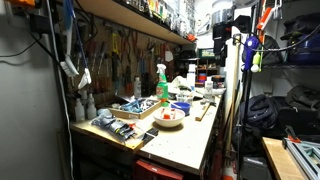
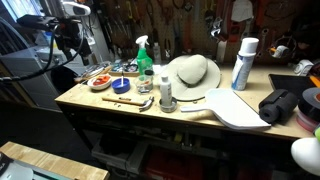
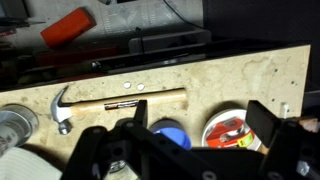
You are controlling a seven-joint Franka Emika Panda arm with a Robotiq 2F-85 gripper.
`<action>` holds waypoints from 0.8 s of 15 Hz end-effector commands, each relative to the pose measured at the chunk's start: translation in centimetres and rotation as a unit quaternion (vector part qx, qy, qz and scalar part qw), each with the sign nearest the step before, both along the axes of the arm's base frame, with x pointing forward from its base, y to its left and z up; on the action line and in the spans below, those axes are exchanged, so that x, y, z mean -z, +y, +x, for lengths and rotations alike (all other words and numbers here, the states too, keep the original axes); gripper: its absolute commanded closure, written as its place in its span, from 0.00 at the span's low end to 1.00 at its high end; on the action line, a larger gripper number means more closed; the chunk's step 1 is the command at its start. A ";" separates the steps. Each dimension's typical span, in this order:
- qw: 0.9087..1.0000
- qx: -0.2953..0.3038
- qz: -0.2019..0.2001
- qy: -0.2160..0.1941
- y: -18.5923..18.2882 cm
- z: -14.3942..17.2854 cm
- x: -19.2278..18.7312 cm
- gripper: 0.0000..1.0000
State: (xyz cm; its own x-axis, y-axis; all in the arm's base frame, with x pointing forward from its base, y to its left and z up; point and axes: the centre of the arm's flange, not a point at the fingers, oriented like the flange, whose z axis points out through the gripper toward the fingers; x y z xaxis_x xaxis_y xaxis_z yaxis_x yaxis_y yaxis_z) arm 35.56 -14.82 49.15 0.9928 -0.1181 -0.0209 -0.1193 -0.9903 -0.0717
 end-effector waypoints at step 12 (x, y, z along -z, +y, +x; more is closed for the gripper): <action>0.979 -0.112 -0.099 -0.141 25.3 4.5 6.8 0.00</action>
State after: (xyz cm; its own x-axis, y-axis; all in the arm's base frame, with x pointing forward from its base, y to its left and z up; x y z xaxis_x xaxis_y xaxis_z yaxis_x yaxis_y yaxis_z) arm 40.07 10.44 42.36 0.9574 0.1290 0.2584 0.0991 -0.9871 0.1255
